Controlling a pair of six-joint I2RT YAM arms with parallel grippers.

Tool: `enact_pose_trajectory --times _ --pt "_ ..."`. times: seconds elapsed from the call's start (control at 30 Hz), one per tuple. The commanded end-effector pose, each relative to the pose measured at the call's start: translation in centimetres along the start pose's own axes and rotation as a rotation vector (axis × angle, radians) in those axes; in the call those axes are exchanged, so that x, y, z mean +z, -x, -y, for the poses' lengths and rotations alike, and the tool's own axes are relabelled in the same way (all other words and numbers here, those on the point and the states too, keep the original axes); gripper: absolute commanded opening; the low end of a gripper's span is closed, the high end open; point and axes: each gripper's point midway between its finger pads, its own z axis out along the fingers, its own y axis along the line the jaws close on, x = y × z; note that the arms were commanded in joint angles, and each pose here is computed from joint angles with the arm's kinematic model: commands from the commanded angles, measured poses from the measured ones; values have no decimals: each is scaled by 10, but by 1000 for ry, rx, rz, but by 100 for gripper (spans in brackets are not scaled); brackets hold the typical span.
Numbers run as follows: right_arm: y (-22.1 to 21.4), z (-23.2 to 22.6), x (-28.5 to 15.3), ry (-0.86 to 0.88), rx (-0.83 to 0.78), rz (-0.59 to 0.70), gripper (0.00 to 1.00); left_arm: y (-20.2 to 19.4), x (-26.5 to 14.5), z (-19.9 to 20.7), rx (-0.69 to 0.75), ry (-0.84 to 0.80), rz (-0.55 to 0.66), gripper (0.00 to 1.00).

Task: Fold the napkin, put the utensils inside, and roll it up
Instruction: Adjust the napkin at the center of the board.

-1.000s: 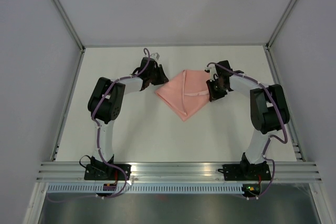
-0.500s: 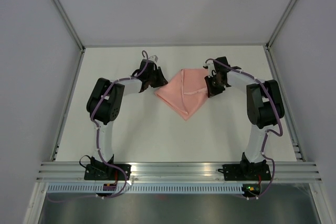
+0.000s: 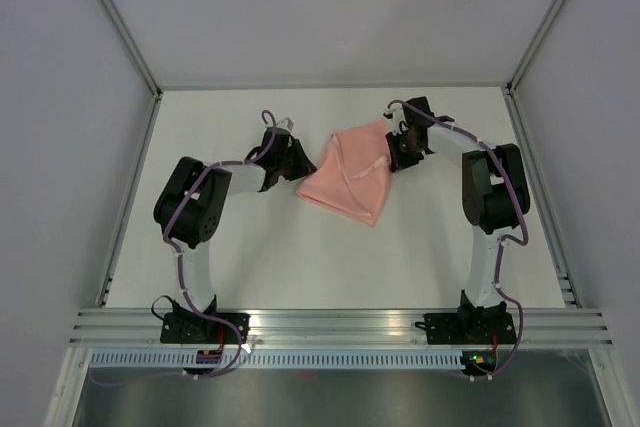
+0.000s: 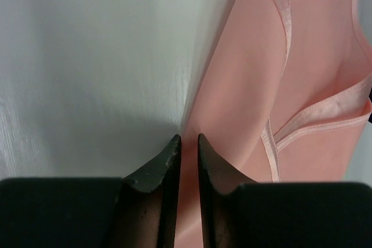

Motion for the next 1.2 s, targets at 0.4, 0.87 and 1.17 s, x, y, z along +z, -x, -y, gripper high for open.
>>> enact_pose_trajectory --times 0.4,0.87,1.17 --pt "35 1 25 47 -8 31 27 -51 -36 -20 -114 93 12 22" --pt "43 34 -1 -69 56 97 26 -16 -55 -21 -60 156 81 31" --pt "62 11 -65 53 21 211 27 30 -61 6 15 124 144 35"
